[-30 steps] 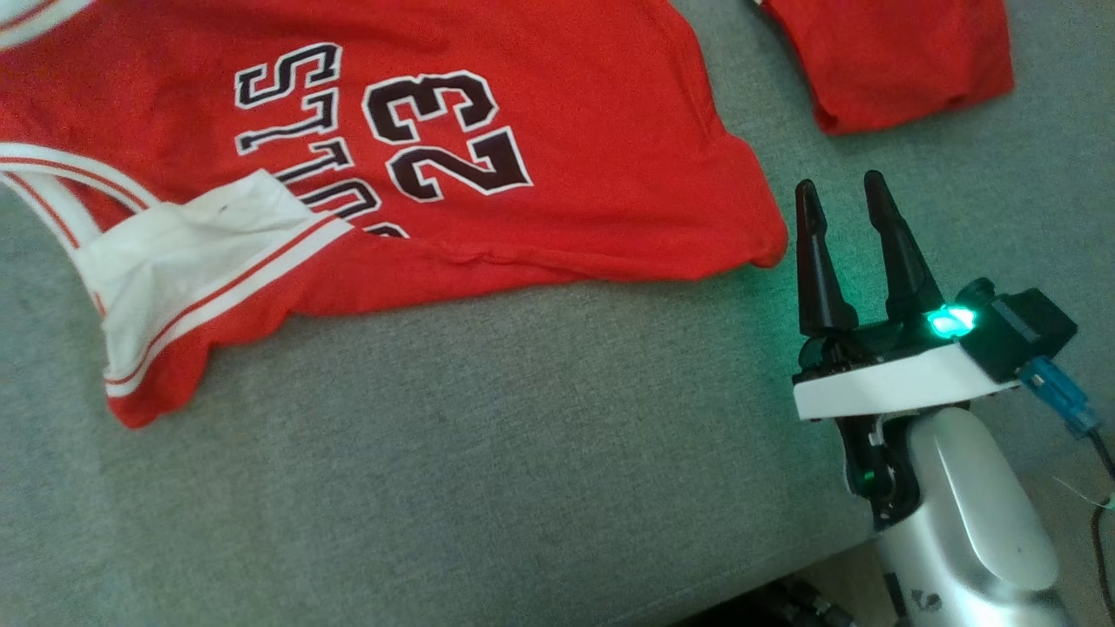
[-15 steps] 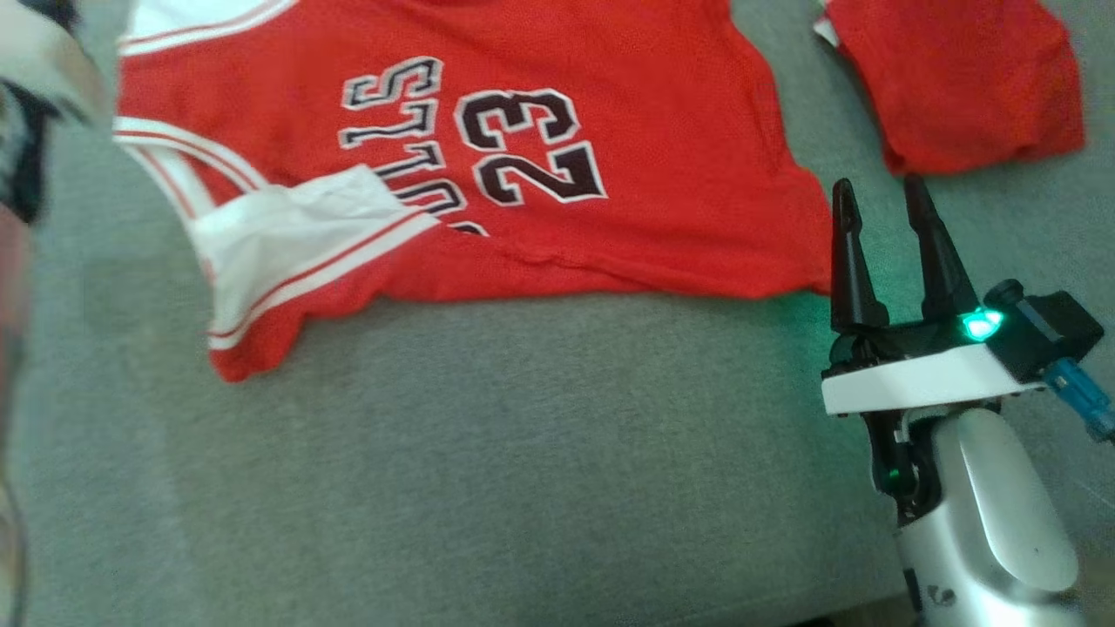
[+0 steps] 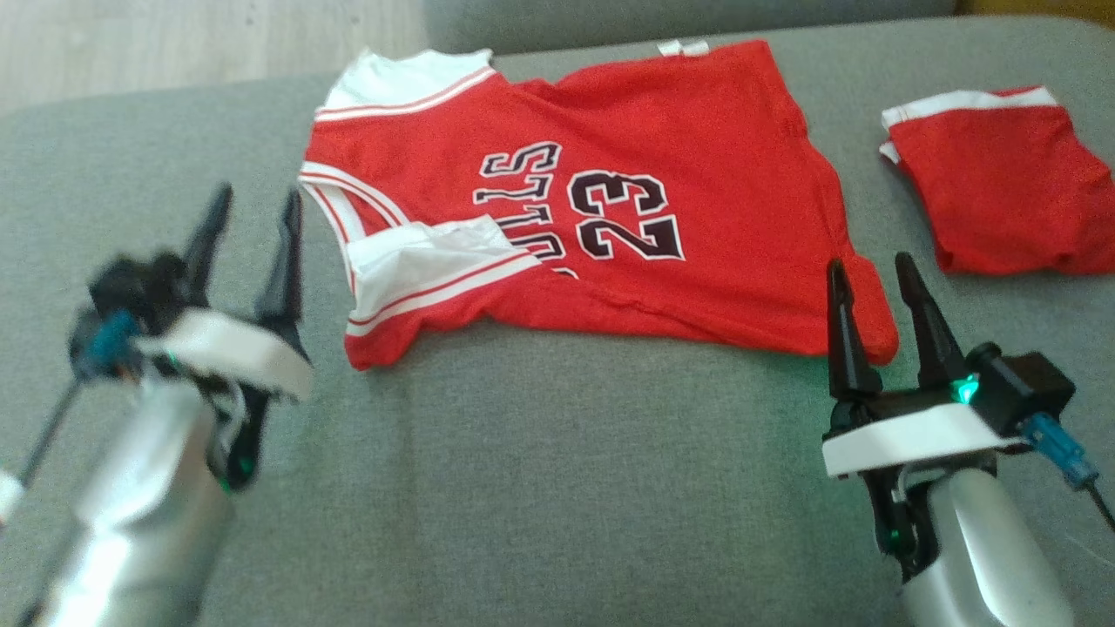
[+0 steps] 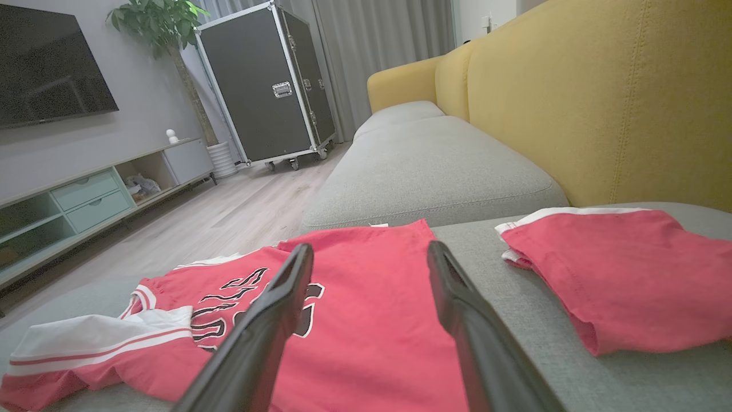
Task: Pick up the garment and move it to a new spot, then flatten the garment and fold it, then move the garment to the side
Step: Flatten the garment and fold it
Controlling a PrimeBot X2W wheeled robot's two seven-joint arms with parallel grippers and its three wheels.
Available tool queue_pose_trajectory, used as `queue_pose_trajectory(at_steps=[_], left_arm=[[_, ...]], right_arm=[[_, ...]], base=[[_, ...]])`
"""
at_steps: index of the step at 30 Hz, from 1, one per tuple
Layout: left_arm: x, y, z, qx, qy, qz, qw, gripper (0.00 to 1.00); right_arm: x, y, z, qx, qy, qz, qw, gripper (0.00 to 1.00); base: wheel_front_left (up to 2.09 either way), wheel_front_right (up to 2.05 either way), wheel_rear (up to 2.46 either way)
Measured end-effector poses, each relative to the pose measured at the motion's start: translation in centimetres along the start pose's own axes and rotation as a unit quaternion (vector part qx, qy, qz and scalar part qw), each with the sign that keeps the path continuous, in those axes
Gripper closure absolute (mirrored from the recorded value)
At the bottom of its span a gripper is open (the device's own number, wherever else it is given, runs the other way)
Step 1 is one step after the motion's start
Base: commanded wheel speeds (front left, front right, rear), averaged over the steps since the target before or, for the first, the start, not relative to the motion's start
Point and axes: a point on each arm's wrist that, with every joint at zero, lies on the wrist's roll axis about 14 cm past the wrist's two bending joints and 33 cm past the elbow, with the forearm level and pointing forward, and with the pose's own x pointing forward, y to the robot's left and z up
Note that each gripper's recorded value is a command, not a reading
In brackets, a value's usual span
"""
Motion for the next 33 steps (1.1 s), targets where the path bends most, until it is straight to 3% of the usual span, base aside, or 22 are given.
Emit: queue_pose_trajectory(at_steps=[7, 15, 25, 33], left_arm=[[-4.2, -1.3, -1.7, -0.065, -0.009, 0.036, 0.997, 0.0], [-3.4, -2.4, -2.3, -0.041, -0.002, 0.011, 0.999, 0.0], [1.2, -4.4, -3.0, 0.061, 0.065, -0.073, 0.993, 0.0], [4.0, -5.9, -7.0, 0.177, 0.169, -0.148, 0.958, 0.0]], right_arm=[[-1.0, 0.7, -0.2, 0.002, 0.005, 0.007, 1.0, 0.0], [-0.9, 0.0, -1.6, 0.005, 0.022, -0.002, 1.0, 0.0], [-0.3, -1.1, -2.9, 0.006, 0.039, -0.015, 0.999, 0.0], [-0.2, -2.4, -3.7, 0.007, 0.048, -0.032, 0.998, 0.0]], base=[[0.0, 0.0, 0.0], [0.0, 0.0, 0.0], [0.0, 0.0, 0.0], [0.0, 0.0, 0.0]])
